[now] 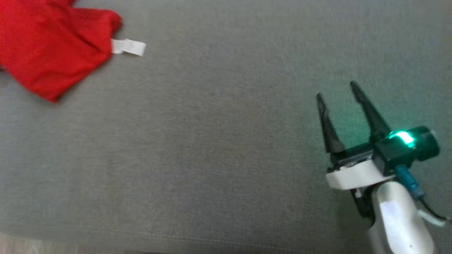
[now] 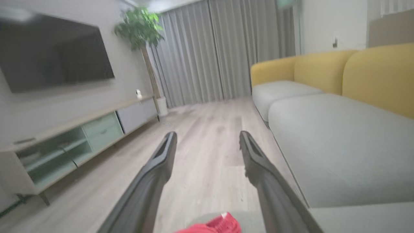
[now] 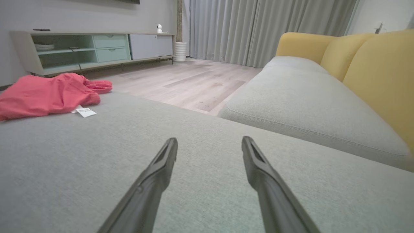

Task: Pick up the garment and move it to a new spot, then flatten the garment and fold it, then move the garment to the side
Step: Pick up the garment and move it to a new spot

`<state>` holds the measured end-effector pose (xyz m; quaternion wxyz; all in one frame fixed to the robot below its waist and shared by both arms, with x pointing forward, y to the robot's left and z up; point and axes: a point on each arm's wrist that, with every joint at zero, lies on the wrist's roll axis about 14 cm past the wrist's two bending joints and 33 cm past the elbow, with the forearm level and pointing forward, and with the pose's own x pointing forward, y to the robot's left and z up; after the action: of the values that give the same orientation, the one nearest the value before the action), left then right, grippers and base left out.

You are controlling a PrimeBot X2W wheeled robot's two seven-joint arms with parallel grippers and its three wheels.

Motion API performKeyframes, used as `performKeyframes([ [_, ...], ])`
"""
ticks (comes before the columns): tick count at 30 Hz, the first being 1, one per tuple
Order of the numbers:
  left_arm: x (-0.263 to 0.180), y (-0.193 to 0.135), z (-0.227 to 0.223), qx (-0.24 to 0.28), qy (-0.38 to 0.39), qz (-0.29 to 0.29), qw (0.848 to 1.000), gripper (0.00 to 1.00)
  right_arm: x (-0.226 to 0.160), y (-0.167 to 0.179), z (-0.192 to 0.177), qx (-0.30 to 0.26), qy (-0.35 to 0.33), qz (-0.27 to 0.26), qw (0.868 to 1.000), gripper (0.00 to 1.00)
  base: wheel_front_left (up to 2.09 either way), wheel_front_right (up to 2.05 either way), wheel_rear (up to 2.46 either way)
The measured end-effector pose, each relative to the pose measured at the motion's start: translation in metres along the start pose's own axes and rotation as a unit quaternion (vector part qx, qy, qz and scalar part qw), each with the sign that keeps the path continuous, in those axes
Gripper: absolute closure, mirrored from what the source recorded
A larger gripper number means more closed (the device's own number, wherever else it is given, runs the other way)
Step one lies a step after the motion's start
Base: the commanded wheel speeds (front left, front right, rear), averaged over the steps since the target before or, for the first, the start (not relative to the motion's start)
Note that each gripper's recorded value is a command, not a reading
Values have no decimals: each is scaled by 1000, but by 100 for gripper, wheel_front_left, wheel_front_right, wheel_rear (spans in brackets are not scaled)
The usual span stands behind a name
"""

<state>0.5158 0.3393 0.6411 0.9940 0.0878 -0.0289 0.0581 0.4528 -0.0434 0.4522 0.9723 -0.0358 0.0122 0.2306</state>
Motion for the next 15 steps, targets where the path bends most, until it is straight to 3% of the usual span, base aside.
performKeyframes([
  [3, 24, -28, -68, -4, 99, -32, 995, 0, 2, -19, -9, -8, 9, -23, 1000, 0, 0, 0, 0],
  [8, 31, -54, -169, -5, 228, -51, 972, 0, 3, -36, -28, -15, 31, -44, 998, 0, 0, 0, 0],
  [15, 27, -89, -248, -16, 315, -79, 946, 0, -1, -53, -53, -20, 63, -65, 996, 0, 0, 0, 0],
])
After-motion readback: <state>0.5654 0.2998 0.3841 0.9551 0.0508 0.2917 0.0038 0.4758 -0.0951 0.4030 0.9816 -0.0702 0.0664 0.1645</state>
